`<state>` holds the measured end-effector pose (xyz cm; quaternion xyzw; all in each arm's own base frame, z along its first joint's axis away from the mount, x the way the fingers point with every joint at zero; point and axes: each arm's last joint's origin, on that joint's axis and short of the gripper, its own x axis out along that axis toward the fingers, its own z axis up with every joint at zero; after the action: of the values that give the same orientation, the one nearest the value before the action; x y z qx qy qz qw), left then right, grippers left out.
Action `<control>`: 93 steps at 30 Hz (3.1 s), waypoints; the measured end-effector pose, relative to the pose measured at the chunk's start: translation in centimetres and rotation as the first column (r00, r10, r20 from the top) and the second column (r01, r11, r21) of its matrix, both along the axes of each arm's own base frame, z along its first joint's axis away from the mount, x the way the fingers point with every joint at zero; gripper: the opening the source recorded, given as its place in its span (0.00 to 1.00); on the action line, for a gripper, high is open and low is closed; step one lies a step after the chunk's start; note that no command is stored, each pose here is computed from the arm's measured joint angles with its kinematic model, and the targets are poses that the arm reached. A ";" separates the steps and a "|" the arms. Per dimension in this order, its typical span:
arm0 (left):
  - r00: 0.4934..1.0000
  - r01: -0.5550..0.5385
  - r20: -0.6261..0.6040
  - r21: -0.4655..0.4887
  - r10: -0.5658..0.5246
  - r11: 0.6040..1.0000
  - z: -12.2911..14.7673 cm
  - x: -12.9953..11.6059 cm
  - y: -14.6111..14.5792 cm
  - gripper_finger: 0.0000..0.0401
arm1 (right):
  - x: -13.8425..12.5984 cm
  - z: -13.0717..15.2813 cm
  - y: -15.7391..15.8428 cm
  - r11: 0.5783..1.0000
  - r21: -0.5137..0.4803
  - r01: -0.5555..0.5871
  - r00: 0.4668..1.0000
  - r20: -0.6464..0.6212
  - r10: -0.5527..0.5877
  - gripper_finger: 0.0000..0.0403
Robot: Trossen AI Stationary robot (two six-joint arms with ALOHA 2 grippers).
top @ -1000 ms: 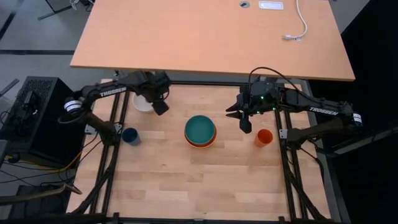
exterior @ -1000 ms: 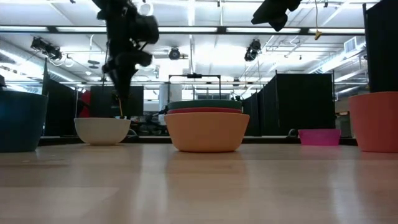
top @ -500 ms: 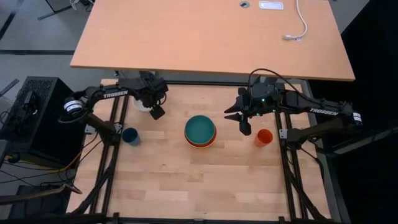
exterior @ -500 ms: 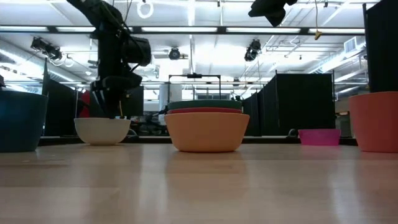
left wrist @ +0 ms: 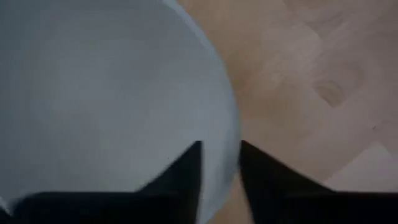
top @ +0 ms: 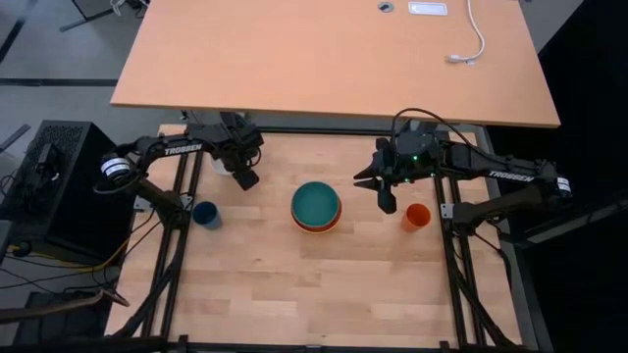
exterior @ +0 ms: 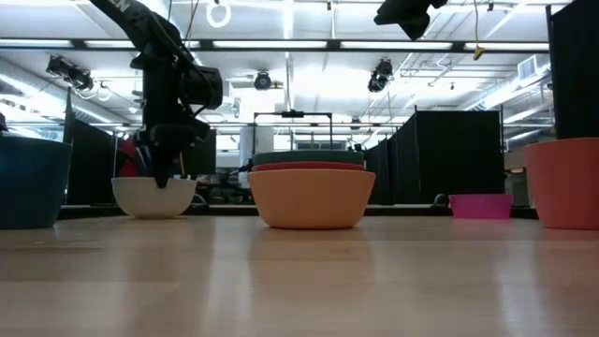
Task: Nest bowls inside each other
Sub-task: Stack the white bowl on the top of the green bowl
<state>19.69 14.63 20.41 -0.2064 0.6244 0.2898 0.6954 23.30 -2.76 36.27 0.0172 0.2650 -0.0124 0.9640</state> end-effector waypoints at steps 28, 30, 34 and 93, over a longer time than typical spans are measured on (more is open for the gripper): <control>0.895 0.371 0.211 0.139 -0.394 0.918 10.8 7.4 -10.3 0.00 | -7.2 5.4 0.2 0.960 -0.147 0.240 0.928 0.325 -0.182 0.07; 0.872 0.407 0.230 0.150 -0.432 0.901 11.3 8.0 -11.5 0.00 | -8.0 5.4 0.3 0.961 -0.135 0.242 0.922 0.340 -0.185 0.07; 0.841 0.459 0.242 0.155 -0.484 0.875 11.7 9.3 -13.0 0.00 | -8.3 4.5 0.5 0.964 -0.117 0.239 0.921 0.341 -0.187 0.08; 0.597 0.799 -0.095 0.159 -0.797 0.580 7.6 22.1 -20.7 0.00 | -9.2 1.9 0.9 0.971 -0.095 0.220 0.926 0.335 -0.177 0.10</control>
<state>41.76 -6.10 27.98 0.1633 0.6252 0.0048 0.7632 14.09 -1.89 38.21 -0.0175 0.0987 -0.1244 0.9872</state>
